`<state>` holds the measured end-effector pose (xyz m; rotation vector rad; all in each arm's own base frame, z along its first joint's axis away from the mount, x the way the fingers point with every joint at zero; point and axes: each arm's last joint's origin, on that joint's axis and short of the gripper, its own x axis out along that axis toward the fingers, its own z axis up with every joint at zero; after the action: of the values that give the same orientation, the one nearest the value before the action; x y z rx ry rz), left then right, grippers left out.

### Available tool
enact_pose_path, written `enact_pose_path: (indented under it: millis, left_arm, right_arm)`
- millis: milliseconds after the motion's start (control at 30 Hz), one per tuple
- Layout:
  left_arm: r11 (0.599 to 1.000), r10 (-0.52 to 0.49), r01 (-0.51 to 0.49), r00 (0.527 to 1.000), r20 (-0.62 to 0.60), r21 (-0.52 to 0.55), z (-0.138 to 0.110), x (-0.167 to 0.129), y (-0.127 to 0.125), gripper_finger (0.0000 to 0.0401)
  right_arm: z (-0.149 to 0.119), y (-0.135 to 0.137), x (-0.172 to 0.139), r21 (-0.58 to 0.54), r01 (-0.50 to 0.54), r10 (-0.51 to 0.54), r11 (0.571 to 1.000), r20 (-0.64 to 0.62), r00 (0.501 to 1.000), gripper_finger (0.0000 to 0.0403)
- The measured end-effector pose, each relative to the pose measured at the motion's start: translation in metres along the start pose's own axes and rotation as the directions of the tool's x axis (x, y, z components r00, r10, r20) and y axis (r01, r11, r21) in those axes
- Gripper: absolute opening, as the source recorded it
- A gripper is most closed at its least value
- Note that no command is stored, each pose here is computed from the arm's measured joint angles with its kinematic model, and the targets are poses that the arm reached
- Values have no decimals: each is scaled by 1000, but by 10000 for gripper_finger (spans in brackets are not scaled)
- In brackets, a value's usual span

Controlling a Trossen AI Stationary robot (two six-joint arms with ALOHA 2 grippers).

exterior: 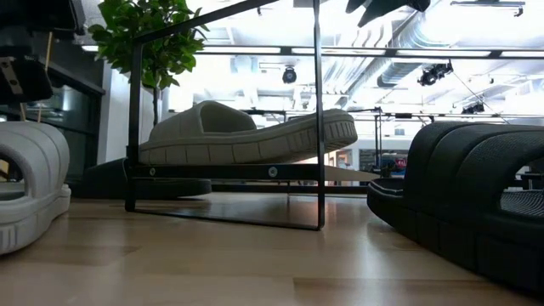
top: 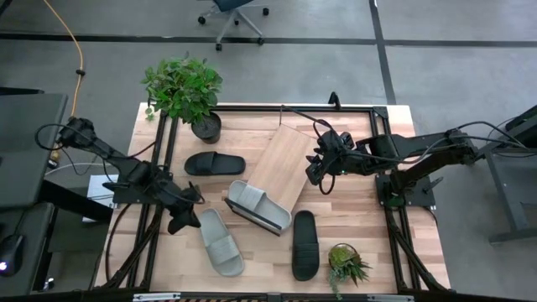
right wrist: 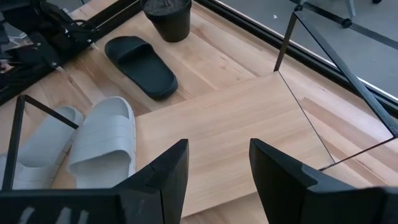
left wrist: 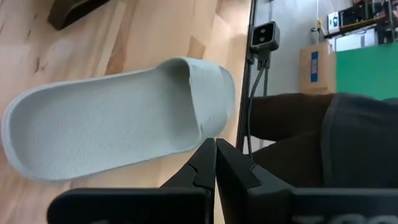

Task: Pick and place slides into the shelf
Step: Put the gray slide on the shelf

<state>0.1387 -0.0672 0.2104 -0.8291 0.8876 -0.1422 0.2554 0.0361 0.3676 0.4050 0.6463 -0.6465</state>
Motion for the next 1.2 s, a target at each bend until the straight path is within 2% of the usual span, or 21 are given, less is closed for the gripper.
enact_pose_path:
  millis: [200,500,700,933,1200]
  left_arm:
    - [998,54,-55,998,19,35,-5,16,-5,15]
    - [995,80,-80,997,-9,-50,-4,45,-6,138]
    - [994,50,-56,997,-63,-96,-4,68,-6,191]
    - [993,14,-19,999,-51,-113,-3,89,-7,204]
    - [988,48,-58,996,-71,-141,-5,101,-1,194]
  right_arm:
    - [-1,0,0,-1,-14,14,1000,-18,1000,160]
    - [-1,1,0,-30,-35,34,999,-40,999,160]
    - [-2,1,0,-73,-47,43,996,-53,998,160]
    - [-3,1,0,-112,-52,46,992,-60,997,160]
    - [-3,1,0,-157,-65,54,985,-71,996,160]
